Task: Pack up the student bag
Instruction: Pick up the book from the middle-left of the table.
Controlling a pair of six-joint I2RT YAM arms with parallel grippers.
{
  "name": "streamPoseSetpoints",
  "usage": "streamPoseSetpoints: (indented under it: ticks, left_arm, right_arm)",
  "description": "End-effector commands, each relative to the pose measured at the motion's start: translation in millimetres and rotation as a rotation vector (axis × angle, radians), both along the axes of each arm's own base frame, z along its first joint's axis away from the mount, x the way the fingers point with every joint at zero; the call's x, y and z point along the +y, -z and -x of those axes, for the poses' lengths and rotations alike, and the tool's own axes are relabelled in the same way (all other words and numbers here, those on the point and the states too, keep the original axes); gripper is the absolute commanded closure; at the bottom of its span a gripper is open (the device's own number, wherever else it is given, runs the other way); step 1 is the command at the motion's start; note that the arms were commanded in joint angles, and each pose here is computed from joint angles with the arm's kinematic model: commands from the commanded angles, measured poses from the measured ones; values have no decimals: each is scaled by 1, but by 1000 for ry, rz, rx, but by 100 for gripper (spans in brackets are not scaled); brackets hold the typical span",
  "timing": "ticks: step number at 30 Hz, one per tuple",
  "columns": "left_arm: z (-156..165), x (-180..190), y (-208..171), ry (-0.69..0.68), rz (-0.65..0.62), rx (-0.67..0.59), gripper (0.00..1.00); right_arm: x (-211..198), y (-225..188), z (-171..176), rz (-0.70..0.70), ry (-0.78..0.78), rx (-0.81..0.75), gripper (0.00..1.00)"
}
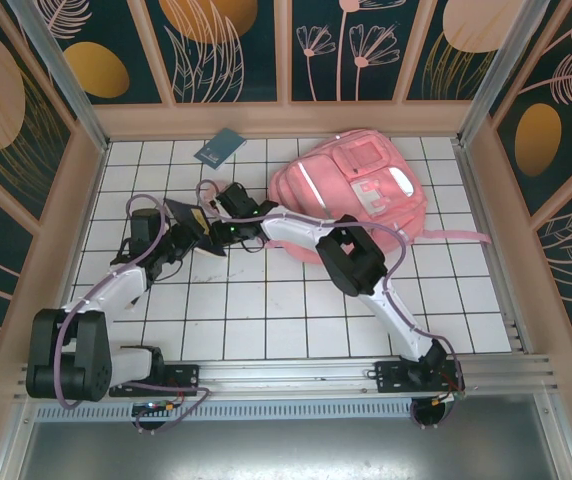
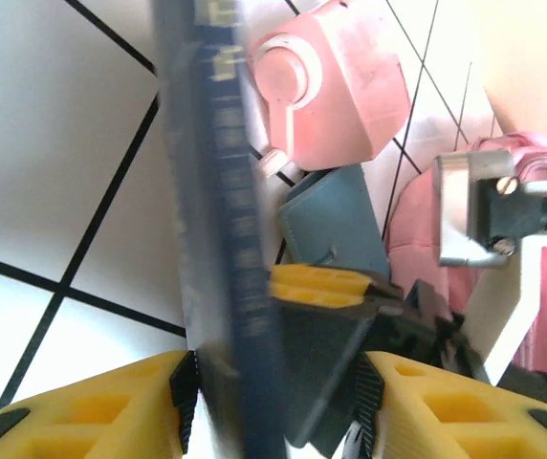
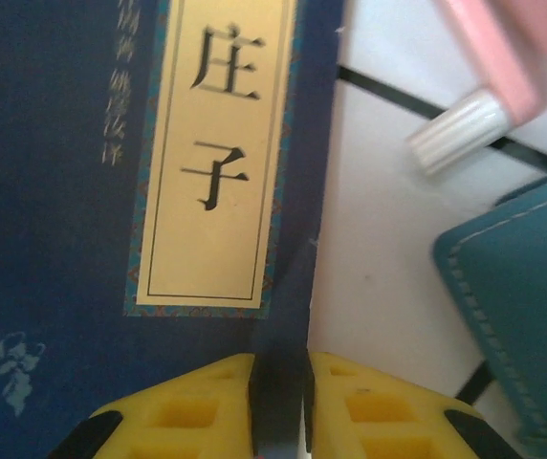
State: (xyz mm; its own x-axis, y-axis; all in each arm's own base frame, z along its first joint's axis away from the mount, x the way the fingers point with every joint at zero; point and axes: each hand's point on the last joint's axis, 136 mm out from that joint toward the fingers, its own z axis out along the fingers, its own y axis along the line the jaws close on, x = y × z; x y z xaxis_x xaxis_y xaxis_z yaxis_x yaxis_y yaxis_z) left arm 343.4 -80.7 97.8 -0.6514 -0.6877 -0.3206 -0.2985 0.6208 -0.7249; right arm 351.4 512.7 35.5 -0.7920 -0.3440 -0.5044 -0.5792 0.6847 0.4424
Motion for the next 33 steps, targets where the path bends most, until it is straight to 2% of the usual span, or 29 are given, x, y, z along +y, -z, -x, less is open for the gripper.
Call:
streamPoseSetpoints:
  ticks: [1, 4, 8, 11, 12, 15, 18, 25, 30, 33]
  left_arm:
    - [2, 1, 17, 8, -29, 65, 56]
    - [8, 11, 33, -25, -83, 133, 66]
    - [9, 14, 32, -33, -100, 136, 79]
    - [7, 19, 20, -44, -126, 110, 97]
    - [5, 20, 13, -47, -136, 95, 100]
    - [0, 22, -8, -48, -150, 44, 100]
    - [-5, 19, -32, -39, -139, -21, 100]
    - [-13, 2, -90, 18, -51, -196, 100]
    - [-16, -10, -117, 60, 18, -292, 100]
    - [-17, -12, -118, 66, 31, -297, 100]
  right_arm:
    - [9, 18, 20, 13, -53, 53, 78]
    - [7, 15, 17, 20, -45, 39, 78]
    - [3, -1, 10, 12, -29, 10, 76]
    - [2, -24, 3, -2, -18, -25, 71]
    - [0, -35, -1, -7, -10, -42, 70]
    - [-13, -71, -13, -10, 27, -106, 64]
    - [-38, -106, -28, 1, 91, -179, 54]
    - [-133, -153, -60, 108, 274, -300, 44]
    - [-205, -140, -79, 243, 392, -292, 42]
    - [-226, -122, -81, 292, 400, -278, 39]
